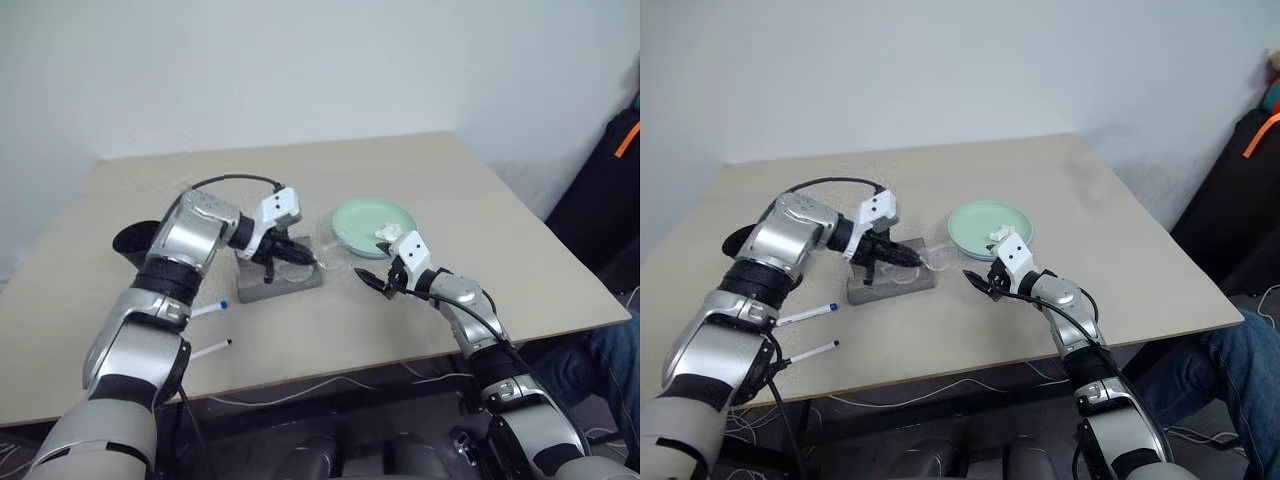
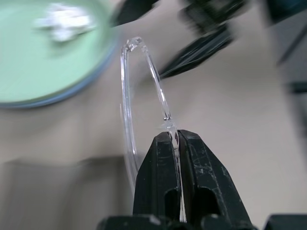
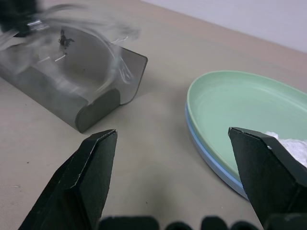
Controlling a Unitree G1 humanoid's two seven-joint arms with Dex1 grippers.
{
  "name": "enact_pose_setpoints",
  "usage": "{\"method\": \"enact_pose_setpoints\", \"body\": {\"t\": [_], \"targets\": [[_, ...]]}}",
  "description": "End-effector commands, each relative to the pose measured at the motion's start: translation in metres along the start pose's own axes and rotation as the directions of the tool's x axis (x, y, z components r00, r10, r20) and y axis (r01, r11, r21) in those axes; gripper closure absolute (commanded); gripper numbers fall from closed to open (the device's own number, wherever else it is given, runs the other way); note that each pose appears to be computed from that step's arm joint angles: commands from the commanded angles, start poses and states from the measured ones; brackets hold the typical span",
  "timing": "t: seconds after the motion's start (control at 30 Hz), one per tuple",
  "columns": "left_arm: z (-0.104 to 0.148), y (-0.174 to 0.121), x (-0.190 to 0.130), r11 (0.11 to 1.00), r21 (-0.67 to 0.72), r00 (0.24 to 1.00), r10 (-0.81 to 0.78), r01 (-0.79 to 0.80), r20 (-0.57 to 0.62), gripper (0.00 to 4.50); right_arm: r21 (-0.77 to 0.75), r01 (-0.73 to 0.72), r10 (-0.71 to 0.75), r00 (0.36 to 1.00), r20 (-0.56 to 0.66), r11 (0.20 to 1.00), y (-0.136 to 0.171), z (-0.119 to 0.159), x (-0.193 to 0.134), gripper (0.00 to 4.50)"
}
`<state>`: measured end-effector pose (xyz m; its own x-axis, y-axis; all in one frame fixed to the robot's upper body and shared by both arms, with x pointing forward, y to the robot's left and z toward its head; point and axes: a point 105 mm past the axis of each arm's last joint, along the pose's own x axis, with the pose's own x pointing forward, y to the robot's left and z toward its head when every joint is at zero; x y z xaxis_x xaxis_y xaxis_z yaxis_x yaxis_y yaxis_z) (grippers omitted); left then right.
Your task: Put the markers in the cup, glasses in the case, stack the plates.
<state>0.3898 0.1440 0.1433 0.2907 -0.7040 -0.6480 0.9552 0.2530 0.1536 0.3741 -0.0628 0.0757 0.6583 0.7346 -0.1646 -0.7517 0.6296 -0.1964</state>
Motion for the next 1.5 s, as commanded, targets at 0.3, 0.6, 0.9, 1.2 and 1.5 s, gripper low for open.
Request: {"method": "enact_pose_setpoints", "body": {"t": [0.3, 0.6, 0.9, 1.2, 1.5], "targets": [[-0.027, 0.011, -0.005, 0.992, 0.13, 0.995, 0.009, 0.004, -0.101, 4.45, -0.039, 0.007, -0.005, 0.999, 0.05, 0.999, -0.006, 0.019, 0.003, 0.47], [-0.057, -0.01, -0.007, 0.983, 0.045, 0.963, -0.162, 0.176, -0.216, 4.45, -0.036, 0.016, -0.015, 0.999, 0.046, 0.999, -0.006, 0.016, -0.001, 0.47], [-0.059, -0.026, -0.003, 0.957, -0.087, 0.946, -0.288, 0.278, -0.15, 4.45, -0.038, 0.014, -0.013, 0.999, 0.049, 0.999, -0.006, 0.018, 0.0, 0.47], [-0.055, -0.043, -0.001, 0.928, -0.135, 0.928, -0.361, 0.348, -0.09, 4.45, -0.037, 0.008, -0.006, 0.999, 0.047, 0.999, -0.005, 0.017, 0.001, 0.47], [-0.059, -0.059, -0.001, 0.902, -0.148, 0.901, -0.422, 0.406, -0.1, 3.9, -0.039, 0.004, -0.002, 0.999, 0.045, 0.999, -0.006, 0.016, 0.001, 0.47]]}}
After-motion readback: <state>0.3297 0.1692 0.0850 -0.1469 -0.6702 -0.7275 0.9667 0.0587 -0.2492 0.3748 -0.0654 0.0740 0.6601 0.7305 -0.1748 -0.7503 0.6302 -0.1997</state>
